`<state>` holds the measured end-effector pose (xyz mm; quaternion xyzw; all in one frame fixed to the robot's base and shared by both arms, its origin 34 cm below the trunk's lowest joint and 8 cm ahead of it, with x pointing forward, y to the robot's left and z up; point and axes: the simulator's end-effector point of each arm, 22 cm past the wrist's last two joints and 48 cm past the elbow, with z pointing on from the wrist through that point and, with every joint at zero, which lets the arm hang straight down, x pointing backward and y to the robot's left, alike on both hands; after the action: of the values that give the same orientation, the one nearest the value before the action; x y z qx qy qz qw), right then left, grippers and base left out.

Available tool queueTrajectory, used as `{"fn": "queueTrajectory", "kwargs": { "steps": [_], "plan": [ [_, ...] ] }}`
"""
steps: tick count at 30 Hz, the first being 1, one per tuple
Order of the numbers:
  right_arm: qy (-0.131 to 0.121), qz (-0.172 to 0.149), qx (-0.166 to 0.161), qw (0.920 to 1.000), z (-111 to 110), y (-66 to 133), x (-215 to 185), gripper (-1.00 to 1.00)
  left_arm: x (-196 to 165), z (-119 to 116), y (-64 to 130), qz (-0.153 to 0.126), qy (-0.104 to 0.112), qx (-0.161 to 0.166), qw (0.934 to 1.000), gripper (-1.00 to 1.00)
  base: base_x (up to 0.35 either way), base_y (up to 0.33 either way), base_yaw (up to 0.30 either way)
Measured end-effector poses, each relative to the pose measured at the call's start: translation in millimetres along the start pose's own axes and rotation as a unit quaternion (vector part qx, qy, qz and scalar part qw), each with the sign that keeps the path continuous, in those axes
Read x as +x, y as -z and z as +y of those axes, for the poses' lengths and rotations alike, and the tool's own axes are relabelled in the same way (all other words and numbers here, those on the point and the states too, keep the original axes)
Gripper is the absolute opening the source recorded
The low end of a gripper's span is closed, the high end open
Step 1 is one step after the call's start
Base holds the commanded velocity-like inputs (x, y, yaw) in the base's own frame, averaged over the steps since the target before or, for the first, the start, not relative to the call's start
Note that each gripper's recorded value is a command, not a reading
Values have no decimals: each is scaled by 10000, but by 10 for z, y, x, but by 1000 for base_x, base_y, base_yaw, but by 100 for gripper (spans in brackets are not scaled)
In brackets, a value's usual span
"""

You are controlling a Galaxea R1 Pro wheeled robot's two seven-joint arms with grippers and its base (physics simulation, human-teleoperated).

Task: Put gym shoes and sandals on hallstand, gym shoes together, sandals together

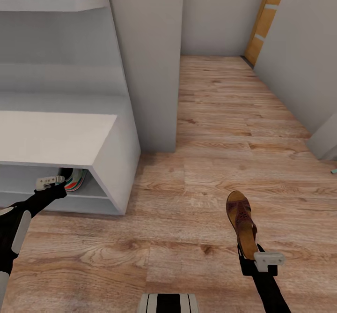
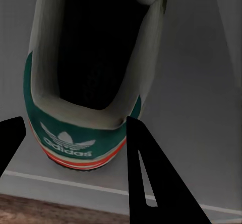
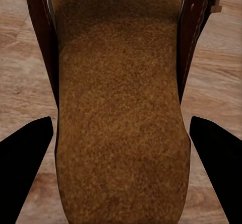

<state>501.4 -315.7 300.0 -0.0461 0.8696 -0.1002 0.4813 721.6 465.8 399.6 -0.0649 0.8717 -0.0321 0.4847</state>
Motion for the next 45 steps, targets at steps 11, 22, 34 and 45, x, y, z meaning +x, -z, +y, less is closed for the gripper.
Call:
{"fn": "queueTrajectory", "kwargs": {
  "steps": [11, 22, 34, 45],
  "plan": [
    [0, 1, -1, 10000, 1, 0, 0, -100, 0, 2, -1, 1, -17, -7, 10000, 100, 0, 0, 0],
    [1, 1, -1, 10000, 0, 0, 1, -100, 3, 0, -2, 5, -27, -6, 10000, 100, 0, 0, 0],
    [0, 1, -5, 10000, 3, 0, 0, -100, 4, -2, -2, 7, -18, -3, 10000, 100, 0, 0, 0],
    [0, 1, -6, 10000, 4, 0, 1, -100, -1, 4, -1, 2, -12, -8, 10000, 100, -19, 0, 0]
  ]
}}
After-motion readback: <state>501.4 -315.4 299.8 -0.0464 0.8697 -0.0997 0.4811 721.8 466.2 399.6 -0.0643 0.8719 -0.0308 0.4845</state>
